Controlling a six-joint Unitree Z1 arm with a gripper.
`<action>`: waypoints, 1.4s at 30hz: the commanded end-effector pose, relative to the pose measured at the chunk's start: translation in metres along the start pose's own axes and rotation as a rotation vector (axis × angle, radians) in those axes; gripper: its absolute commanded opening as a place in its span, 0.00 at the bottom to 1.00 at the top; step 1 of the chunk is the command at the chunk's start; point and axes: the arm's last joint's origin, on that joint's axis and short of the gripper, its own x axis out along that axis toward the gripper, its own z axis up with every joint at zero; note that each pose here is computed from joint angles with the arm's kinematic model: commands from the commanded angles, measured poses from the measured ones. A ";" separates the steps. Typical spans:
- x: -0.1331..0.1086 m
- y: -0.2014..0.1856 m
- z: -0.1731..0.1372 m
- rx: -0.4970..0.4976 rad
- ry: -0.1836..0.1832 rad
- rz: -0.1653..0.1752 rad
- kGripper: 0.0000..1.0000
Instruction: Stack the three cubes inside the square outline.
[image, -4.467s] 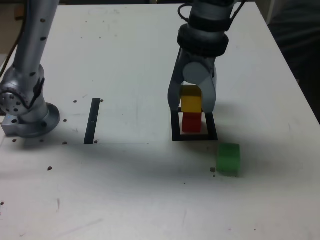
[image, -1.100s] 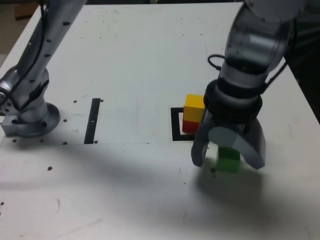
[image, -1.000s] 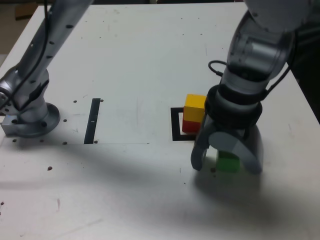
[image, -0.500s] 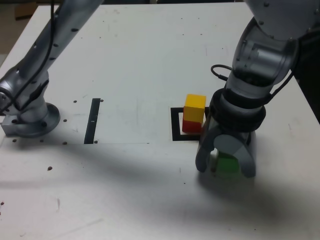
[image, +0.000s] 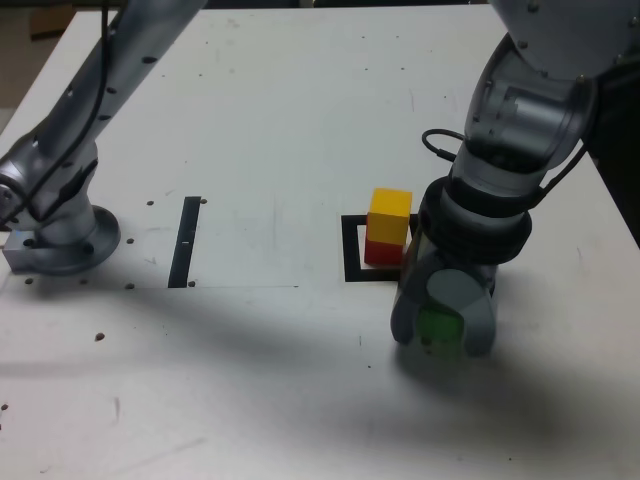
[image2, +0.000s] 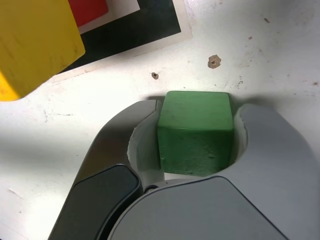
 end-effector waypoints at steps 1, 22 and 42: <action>-0.006 0.000 -0.003 -0.001 -0.009 0.005 0.22; -0.101 -0.009 -0.082 0.014 -0.119 0.133 0.22; -0.102 0.043 -0.116 -0.059 -0.057 0.129 0.22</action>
